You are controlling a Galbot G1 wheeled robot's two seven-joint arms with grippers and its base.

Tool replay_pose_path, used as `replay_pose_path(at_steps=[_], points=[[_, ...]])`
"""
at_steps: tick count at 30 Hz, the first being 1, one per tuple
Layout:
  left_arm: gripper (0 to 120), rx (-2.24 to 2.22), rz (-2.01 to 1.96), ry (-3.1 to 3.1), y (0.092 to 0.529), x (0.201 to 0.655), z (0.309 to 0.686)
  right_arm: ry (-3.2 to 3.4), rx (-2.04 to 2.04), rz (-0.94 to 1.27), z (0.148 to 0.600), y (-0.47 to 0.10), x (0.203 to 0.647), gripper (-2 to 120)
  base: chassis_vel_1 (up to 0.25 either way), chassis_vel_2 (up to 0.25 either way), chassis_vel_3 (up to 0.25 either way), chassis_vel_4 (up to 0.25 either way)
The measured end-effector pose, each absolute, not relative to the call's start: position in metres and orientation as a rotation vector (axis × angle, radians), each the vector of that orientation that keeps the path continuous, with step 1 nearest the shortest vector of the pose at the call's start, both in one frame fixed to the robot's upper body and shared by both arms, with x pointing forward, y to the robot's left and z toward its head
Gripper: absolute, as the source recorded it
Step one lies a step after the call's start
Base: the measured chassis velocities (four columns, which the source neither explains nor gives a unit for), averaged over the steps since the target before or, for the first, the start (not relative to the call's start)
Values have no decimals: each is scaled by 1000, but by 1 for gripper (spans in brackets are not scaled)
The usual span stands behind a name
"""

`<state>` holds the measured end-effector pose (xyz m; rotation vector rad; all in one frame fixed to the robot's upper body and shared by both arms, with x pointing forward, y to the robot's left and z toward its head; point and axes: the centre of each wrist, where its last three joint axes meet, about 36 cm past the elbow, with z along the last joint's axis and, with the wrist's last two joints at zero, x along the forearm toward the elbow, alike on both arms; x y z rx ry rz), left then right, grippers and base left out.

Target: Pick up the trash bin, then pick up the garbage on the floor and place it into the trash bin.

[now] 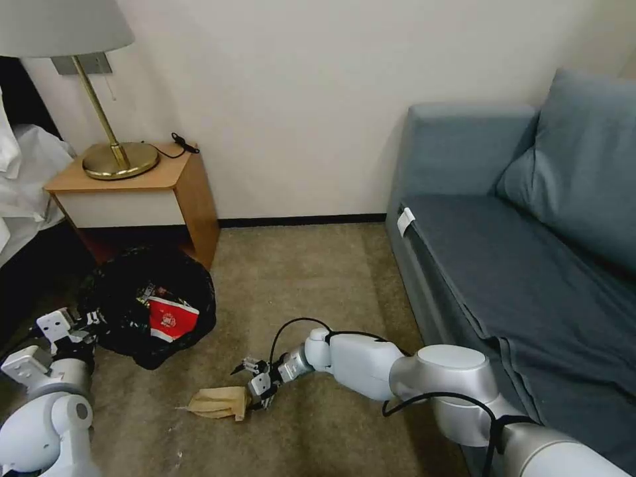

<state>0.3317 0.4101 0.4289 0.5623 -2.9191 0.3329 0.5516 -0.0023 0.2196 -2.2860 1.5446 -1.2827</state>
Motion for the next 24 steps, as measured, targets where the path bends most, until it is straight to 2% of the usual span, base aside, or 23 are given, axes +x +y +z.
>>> replay_pose_path(at_steps=[15,17,24], points=[[4,563,331,-2918,411,333,428,1538,-2282,-1333,234,-11,573,100,0,0,0,0],[4,560,330,-2919,411,335,429,1652,-2285,-1282,238,-29,575,100,0,0,0,0],[4,559,329,-2919,410,336,429,1820,-2309,-1198,245,-38,565,100,0,0,0,0]])
